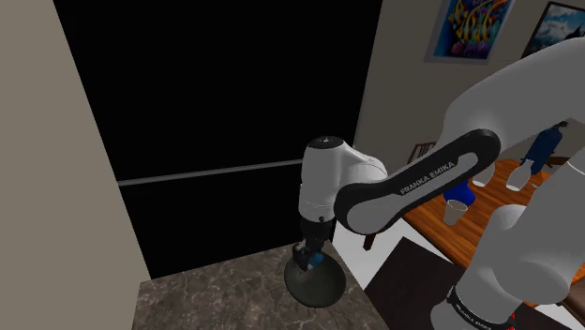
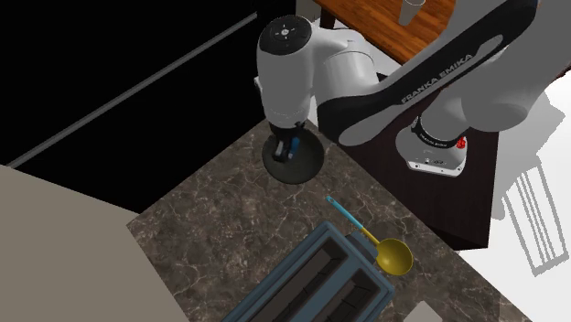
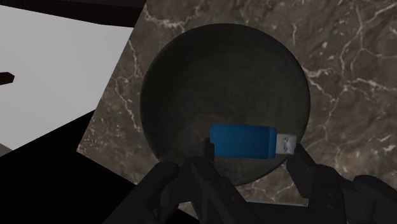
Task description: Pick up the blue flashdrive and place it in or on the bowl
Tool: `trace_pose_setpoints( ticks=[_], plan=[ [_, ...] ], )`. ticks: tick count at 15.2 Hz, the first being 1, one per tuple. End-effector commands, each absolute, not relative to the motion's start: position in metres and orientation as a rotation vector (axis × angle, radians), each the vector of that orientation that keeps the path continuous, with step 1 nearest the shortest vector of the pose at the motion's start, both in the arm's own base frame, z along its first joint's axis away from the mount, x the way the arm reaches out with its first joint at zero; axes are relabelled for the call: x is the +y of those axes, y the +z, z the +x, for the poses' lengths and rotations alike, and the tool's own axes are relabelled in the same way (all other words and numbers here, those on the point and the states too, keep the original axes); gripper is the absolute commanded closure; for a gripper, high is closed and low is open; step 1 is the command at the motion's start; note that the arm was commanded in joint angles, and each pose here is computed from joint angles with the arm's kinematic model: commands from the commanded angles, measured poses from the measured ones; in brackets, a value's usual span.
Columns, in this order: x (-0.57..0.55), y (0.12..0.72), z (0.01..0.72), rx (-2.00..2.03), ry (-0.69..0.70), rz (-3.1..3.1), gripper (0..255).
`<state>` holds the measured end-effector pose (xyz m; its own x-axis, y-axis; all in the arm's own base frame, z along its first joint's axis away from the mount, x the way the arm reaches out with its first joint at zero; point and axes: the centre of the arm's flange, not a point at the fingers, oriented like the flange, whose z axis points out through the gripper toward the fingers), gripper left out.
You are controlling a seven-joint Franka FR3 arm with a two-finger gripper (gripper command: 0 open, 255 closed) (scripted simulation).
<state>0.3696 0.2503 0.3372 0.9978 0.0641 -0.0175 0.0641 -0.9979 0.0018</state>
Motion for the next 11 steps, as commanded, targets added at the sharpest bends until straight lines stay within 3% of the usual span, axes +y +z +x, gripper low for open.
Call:
trace_pose_setpoints(
  ticks=[1, 11],
  plan=[
    [0.227, 0.339, 0.360, 0.103, -0.027, 3.139, 255],
    [0.227, 0.287, 0.360, 0.103, -0.027, 3.139, 255]
  ],
)
